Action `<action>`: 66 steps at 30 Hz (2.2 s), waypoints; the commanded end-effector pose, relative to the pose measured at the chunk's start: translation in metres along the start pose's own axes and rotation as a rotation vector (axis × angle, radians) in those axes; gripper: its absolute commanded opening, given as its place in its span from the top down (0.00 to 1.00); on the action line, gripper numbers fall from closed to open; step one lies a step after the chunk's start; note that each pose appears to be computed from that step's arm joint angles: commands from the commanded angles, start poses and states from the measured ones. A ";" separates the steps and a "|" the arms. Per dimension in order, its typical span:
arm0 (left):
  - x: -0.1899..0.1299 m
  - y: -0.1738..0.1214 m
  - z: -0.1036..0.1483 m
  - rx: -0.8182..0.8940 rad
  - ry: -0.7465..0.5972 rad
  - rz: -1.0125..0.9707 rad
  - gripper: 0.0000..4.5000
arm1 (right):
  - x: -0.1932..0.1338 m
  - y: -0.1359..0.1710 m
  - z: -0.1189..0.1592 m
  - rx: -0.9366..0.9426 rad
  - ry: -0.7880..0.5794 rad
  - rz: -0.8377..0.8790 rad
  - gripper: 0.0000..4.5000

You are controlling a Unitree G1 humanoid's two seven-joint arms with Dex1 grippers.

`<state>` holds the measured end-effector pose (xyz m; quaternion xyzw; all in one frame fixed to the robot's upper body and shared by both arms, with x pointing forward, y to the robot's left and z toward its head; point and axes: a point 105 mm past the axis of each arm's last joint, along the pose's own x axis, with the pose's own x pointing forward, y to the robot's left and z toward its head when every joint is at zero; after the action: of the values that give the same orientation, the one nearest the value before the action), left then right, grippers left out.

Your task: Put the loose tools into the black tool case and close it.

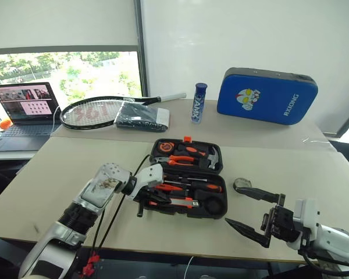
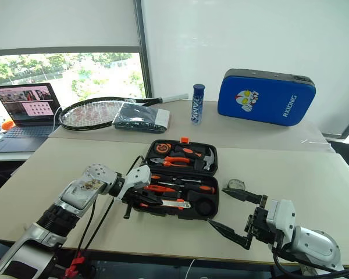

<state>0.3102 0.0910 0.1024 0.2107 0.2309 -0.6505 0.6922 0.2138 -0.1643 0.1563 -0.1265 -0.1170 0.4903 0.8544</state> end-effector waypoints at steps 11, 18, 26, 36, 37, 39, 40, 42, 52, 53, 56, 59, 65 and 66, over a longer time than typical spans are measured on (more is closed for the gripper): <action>-0.008 0.004 0.012 0.131 -0.196 0.052 0.99 | 0.002 0.001 0.008 -0.039 -0.029 0.004 0.00; -0.022 0.005 0.019 0.271 -0.223 0.071 0.99 | 0.002 0.002 0.008 -0.033 -0.031 0.009 0.00; -0.014 0.008 0.004 0.268 -0.158 0.098 0.99 | 0.003 0.002 0.008 -0.032 -0.034 0.013 0.00; 0.000 0.005 -0.022 0.151 -0.038 0.070 0.99 | 0.003 0.002 0.008 -0.030 -0.036 0.014 0.00; 0.001 0.003 -0.024 0.138 -0.031 0.060 0.99 | 0.004 0.002 0.008 -0.030 -0.036 0.013 0.00; 0.005 -0.001 -0.027 0.122 -0.023 0.042 0.99 | 0.003 0.002 0.008 -0.030 -0.036 0.013 0.00; 0.007 -0.003 -0.028 0.104 -0.016 0.032 0.99 | 0.003 0.002 0.009 -0.031 -0.036 0.012 0.00; 0.010 -0.007 -0.035 0.068 0.019 0.017 0.99 | 0.003 0.002 0.009 -0.033 -0.037 0.011 0.00; 0.014 -0.009 -0.029 0.090 -0.068 0.052 0.99 | 0.004 0.000 0.009 -0.037 -0.038 0.002 0.00; 0.010 -0.010 -0.022 0.112 -0.113 0.052 0.99 | 0.002 -0.001 0.009 -0.040 -0.034 -0.002 0.00; -0.016 -0.013 0.000 0.171 -0.280 0.061 0.99 | -0.010 -0.005 0.010 -0.039 -0.006 -0.038 0.00; -0.050 -0.009 0.015 0.148 -0.438 0.132 0.91 | -0.027 -0.008 0.006 -0.021 0.045 -0.074 0.00; -0.101 -0.012 0.002 0.163 -0.475 0.252 0.53 | -0.075 -0.007 -0.014 -0.010 0.192 -0.185 0.00; -0.109 -0.013 -0.004 0.166 -0.464 0.281 0.44 | -0.086 -0.006 -0.020 -0.004 0.222 -0.214 0.00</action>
<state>0.2975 0.1690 0.1551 0.1306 0.0071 -0.6008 0.7887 0.1896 -0.2290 0.1311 -0.1419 -0.0301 0.4034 0.9035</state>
